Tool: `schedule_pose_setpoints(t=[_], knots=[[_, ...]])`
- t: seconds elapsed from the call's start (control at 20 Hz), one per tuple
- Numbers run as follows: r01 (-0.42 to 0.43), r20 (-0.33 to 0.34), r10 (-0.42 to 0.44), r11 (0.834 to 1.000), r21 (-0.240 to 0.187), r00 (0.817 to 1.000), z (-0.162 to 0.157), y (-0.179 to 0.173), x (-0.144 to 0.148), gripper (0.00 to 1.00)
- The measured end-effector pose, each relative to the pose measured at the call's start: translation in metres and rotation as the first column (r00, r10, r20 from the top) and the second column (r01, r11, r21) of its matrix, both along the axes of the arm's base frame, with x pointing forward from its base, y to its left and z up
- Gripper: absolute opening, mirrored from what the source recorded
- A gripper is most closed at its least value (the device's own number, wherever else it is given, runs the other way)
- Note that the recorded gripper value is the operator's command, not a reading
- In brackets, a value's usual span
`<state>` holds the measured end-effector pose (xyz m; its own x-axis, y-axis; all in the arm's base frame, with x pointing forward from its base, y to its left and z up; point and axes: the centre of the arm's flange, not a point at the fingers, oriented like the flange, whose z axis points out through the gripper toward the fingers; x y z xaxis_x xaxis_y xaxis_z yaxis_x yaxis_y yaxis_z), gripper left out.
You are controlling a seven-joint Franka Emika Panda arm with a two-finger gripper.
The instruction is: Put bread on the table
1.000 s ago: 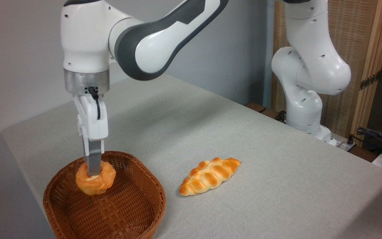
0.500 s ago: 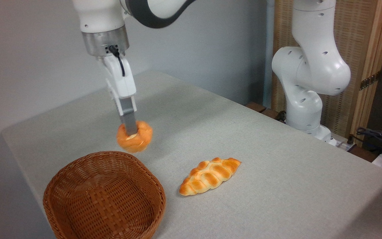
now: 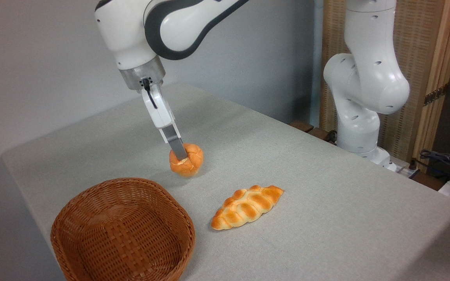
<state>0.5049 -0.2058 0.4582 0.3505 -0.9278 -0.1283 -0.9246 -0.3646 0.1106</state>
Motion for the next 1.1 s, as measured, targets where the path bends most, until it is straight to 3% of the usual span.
schedule_pose_setpoints(t=[0.4,0.75,0.95,1.1], knots=[[0.006,-0.007,-0.006,1.000,0.016,1.000,-0.014,0.001,0.004,1.00],[-0.065,0.014,0.065,0.998,0.021,0.998,-0.008,0.000,0.006,1.00],[-0.143,0.079,0.144,0.990,-0.015,0.986,0.027,0.009,0.020,1.00],[-0.259,0.106,0.268,0.962,-0.089,0.958,0.083,0.057,0.039,1.00]])
